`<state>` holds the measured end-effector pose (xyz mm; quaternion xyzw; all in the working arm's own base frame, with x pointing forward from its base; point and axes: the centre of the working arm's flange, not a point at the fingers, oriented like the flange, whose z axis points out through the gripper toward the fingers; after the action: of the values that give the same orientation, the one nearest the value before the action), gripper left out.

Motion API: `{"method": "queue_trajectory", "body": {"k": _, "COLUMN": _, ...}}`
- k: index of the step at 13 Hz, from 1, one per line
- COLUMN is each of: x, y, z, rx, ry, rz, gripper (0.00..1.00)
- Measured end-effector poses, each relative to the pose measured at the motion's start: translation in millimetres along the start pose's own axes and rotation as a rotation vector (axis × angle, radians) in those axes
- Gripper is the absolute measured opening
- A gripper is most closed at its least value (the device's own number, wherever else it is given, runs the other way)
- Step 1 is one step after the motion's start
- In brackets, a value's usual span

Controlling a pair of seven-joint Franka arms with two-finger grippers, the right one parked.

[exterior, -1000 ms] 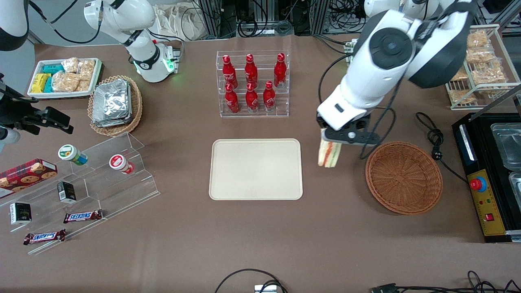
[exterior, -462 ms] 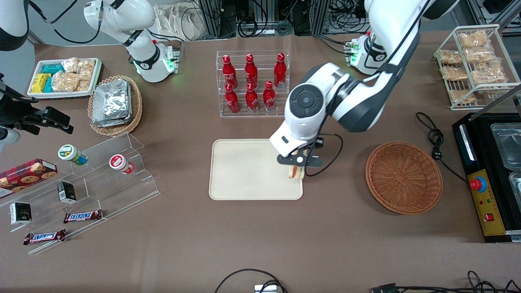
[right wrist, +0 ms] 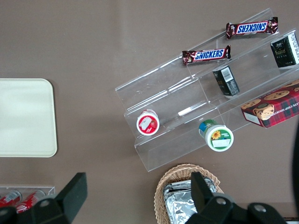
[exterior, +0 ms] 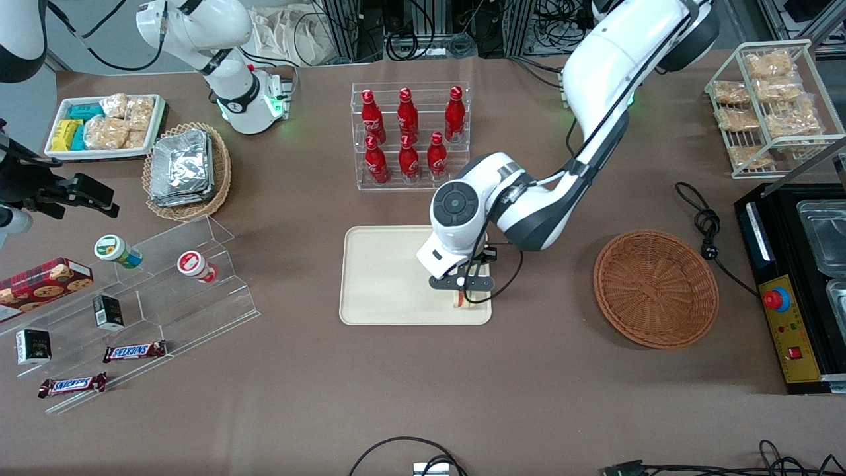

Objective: Place sandwich from basket to tray
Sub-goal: 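Lower the sandwich onto the cream tray and open the left gripper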

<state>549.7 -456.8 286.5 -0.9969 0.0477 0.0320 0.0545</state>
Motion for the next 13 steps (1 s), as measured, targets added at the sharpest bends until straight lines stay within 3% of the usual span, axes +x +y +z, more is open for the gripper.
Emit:
{"method": "queue_trajectory", "body": {"k": 4, "x": -3.3, "y": 9.3, "z": 27.0, "rx": 0.042, "ry": 0.004, "rz": -0.018, "gripper": 0.16}}
{"method": "queue_trajectory", "body": {"k": 10, "x": 8.0, "y": 4.2, "z": 57.9, "rx": 0.030, "ry": 0.011, "rz": -0.055, "gripper": 0.16}}
{"method": "queue_trajectory", "body": {"k": 11, "x": 7.8, "y": 4.7, "z": 58.3, "rx": 0.029, "ry": 0.012, "rz": -0.057, "gripper": 0.21}}
{"method": "queue_trajectory", "body": {"k": 13, "x": 7.5, "y": 5.6, "z": 58.0, "rx": 0.028, "ry": 0.013, "rz": -0.064, "gripper": 0.42}}
